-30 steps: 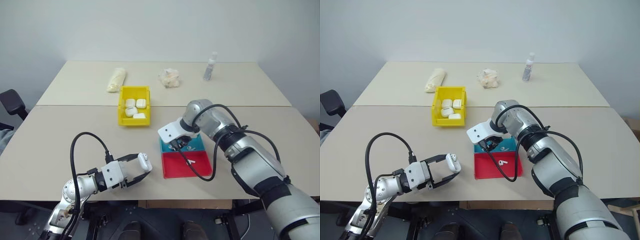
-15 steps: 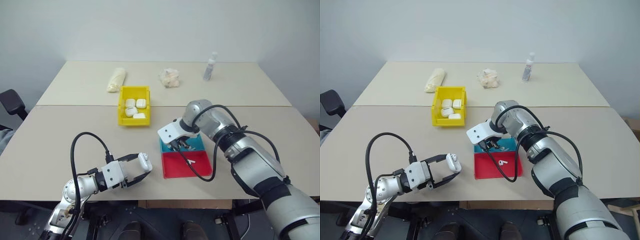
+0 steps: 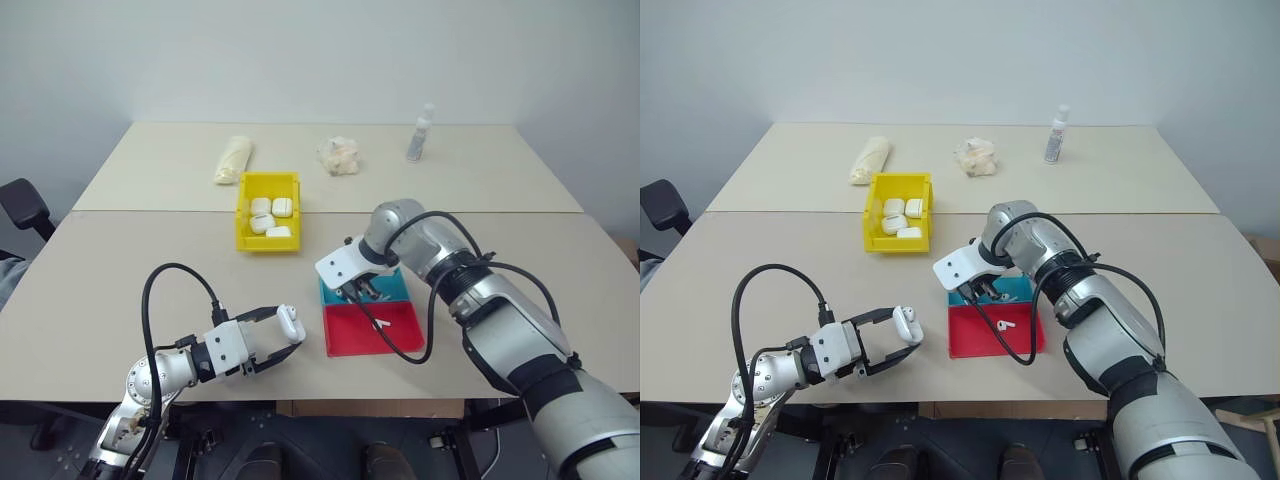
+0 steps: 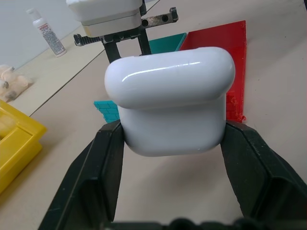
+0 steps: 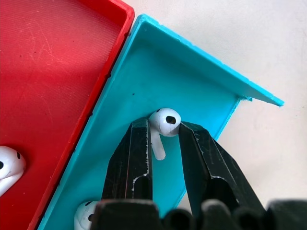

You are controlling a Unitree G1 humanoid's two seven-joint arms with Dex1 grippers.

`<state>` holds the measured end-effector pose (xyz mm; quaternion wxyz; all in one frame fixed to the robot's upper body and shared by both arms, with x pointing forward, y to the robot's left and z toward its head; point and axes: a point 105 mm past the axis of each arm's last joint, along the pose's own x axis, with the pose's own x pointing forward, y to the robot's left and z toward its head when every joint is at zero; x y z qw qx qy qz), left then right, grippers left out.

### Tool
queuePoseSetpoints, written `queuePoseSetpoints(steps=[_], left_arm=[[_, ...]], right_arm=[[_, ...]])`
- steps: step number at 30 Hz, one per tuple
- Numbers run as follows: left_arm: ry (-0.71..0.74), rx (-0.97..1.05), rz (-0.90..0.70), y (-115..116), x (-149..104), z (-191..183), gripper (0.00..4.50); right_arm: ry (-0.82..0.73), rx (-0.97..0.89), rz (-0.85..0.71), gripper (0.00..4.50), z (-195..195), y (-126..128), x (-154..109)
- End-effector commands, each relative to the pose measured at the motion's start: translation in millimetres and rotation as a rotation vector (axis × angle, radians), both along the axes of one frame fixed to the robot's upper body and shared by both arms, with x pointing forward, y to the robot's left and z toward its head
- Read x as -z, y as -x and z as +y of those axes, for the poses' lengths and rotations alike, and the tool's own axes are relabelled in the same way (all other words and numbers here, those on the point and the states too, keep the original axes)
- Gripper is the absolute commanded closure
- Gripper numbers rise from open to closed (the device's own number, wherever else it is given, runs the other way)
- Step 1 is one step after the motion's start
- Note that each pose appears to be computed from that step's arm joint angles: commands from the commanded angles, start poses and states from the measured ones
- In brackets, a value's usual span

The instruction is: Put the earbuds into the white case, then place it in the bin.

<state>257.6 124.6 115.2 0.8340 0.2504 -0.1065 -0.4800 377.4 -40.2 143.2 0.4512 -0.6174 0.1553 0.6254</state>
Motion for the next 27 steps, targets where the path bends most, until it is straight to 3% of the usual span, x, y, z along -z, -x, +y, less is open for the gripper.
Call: queuePoseSetpoints(steps=[1, 5, 12, 14, 17, 24, 27], left_arm=[[0.020, 0.015, -0.033, -1, -9, -3, 1.74], [0.039, 0.033, -0.050, -3, -16, -6, 1.74], [0.166, 0.118, -0.092, -8, -54, -23, 1.74], [0.212, 0.182, -0.093, -10, -64, -36, 1.74], [0.268, 0.255, -0.092, -13, -77, -50, 1.74], [0.340, 0.399, -0.063, -14, -94, -75, 1.74], [0.334, 0.456, -0.061, -12, -96, -83, 1.74]], right_arm=[[-0.034, 0.005, -0.017, 3.85, 0, 0, -7], [-0.131, 0.056, -0.049, 3.85, -3, -3, -28], [-0.561, 0.232, -0.168, 3.85, -35, 7, -116], [-0.760, 0.298, -0.163, 3.85, -55, 25, -146], [-0.949, 0.333, -0.182, 3.85, -77, 58, -169], [-1.308, 0.346, -0.096, 3.85, -91, 125, -186], [-1.504, 0.346, 0.056, 3.85, -93, 147, -180]])
